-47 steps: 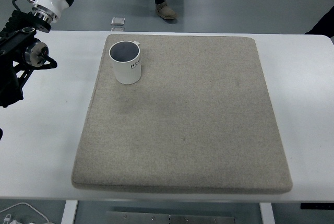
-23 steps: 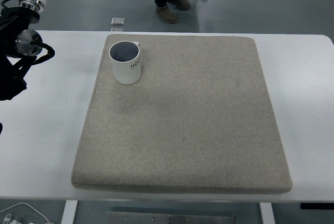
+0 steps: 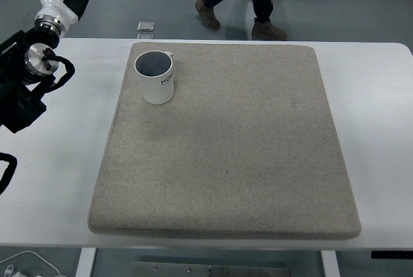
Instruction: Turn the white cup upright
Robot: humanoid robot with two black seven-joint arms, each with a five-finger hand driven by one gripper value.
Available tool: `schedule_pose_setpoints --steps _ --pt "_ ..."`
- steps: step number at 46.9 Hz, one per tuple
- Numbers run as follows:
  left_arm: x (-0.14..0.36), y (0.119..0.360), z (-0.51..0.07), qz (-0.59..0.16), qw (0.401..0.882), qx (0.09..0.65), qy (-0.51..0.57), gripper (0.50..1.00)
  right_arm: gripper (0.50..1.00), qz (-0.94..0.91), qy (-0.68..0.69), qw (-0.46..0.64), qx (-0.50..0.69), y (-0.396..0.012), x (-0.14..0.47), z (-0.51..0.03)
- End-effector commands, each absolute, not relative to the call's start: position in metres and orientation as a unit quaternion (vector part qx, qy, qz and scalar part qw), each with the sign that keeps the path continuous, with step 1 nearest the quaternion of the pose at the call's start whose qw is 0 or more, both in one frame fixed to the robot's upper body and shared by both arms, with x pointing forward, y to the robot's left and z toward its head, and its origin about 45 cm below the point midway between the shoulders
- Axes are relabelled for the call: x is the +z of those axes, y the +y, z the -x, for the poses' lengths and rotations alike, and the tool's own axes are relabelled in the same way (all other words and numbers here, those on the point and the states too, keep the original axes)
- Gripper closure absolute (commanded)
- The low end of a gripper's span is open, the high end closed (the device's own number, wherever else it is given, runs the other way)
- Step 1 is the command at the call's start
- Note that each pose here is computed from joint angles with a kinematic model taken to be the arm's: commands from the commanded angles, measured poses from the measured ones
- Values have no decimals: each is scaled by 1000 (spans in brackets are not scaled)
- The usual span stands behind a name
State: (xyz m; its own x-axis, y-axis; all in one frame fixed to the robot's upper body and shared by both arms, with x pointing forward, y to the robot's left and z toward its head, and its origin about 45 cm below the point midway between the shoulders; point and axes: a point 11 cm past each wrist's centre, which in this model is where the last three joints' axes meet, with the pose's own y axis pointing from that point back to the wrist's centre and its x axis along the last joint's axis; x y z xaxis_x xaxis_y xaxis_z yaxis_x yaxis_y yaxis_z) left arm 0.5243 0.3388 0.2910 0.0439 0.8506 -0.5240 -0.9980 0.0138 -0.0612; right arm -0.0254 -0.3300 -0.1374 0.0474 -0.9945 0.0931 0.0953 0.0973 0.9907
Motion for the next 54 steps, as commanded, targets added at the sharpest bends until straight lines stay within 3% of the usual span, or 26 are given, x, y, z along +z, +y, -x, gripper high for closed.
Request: schedule_pose_setpoints --steps 1,28,54 --pt "284 337 -524 205 688 666 202 506 570 -462 -487 557 -489 -330 -137 25" --pt "233 331 -509 241 646 633 352 506 570 -461 -486 556 -492 -329 -137 27" --pt "225 326 -505 243 649 618 372 506 570 -463 -484 556 -493 -328 -138 28"
